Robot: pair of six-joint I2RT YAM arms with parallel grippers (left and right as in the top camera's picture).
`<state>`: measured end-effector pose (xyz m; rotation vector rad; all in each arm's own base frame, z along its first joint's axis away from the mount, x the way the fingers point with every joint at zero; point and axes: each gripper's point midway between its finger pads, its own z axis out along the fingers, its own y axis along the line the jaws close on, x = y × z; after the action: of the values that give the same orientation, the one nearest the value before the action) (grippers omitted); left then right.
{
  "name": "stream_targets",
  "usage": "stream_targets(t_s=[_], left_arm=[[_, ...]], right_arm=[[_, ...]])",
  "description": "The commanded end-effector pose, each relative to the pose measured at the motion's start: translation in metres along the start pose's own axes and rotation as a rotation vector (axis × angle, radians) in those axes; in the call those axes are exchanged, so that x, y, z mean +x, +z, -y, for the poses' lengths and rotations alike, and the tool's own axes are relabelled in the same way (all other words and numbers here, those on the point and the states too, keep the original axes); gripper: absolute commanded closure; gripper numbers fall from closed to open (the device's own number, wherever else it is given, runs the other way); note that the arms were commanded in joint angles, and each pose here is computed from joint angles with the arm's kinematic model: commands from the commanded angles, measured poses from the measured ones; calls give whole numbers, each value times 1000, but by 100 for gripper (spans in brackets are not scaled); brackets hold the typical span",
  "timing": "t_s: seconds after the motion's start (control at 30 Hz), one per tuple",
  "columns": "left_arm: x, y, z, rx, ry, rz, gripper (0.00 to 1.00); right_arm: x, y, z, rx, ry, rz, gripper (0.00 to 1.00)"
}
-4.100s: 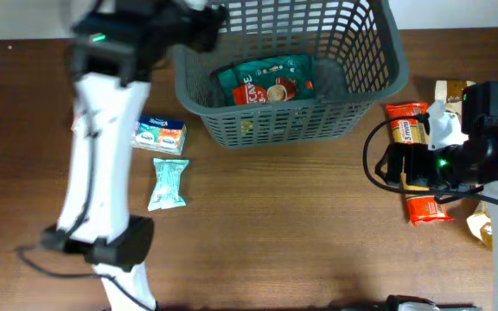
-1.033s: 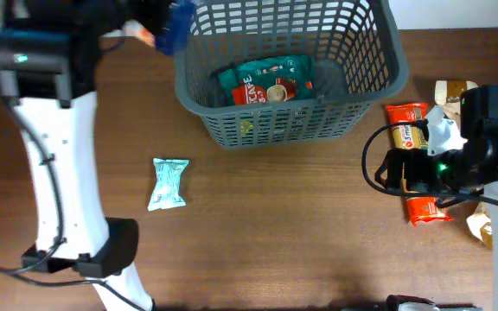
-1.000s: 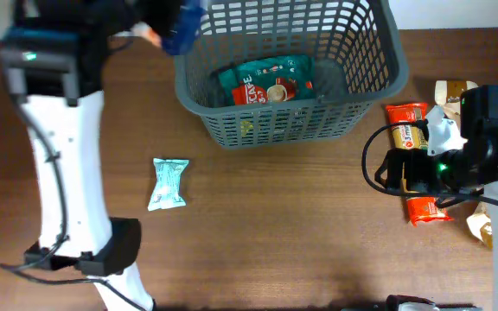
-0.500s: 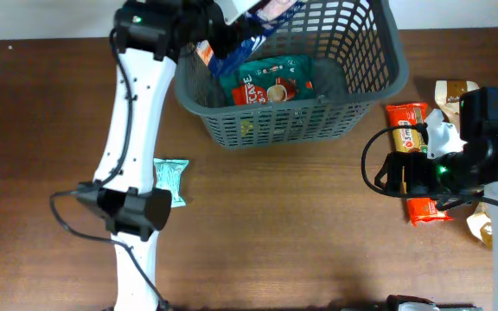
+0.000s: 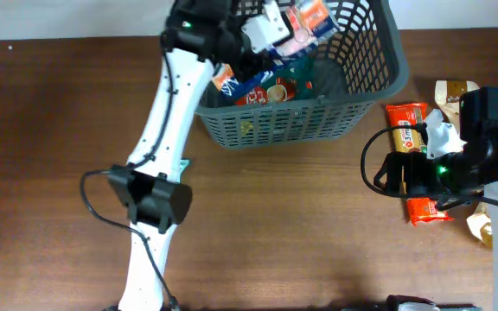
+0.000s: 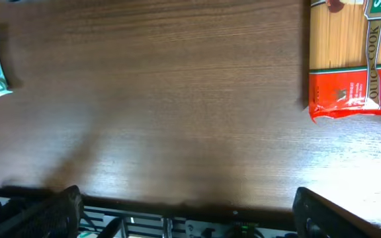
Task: Pack container
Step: 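Carry the tissue packs into the basket and open the left gripper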
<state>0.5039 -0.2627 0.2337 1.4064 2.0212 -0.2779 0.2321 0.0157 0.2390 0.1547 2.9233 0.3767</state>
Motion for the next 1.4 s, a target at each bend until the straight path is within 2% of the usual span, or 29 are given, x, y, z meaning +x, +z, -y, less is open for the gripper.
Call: stream_targets(t_s=[0.0, 0.13, 0.23, 0.3, 0.37, 0.4, 0.43, 0.63, 0.77, 0.9, 1.0, 1.17, 1.37], left_arm=[[5, 7, 0, -36, 41, -60, 98], [17, 23, 9, -14, 43, -118, 94], [20, 27, 14, -2, 43, -137, 82], [20, 27, 13, -3, 44, -136, 68], [17, 25, 12, -10, 41, -130, 50], [16, 23, 11, -18, 33, -126, 6], [13, 21, 10, -25, 23, -120, 0], [-17, -24, -9, -132, -18, -26, 1], [-42, -94, -28, -291, -67, 83, 1], [-49, -173, -39, -410, -163, 176, 1], [-38, -224, -43, -480, -217, 203, 1], [13, -286, -53, -669, -311, 65, 1], [37, -326, -40, -700, -381, 35, 1]], right_arm=[[-2, -7, -6, -18, -15, 29, 1], [-1, -7, -6, -18, -15, 28, 1], [-1, -7, -6, -18, -15, 28, 1], [-1, -7, -6, -18, -15, 28, 1], [-1, -7, -6, -18, -15, 27, 1], [-1, -7, -6, -18, -14, 26, 1], [-1, -7, -6, -18, -14, 25, 1], [0, -7, -6, -18, -14, 23, 1], [0, -7, -6, -18, -14, 24, 1], [0, -7, -6, -18, -14, 24, 1], [-1, -7, -6, -18, -15, 26, 1], [-5, -7, -6, -18, -19, 43, 1], [-9, -7, -6, -18, -24, 58, 1]])
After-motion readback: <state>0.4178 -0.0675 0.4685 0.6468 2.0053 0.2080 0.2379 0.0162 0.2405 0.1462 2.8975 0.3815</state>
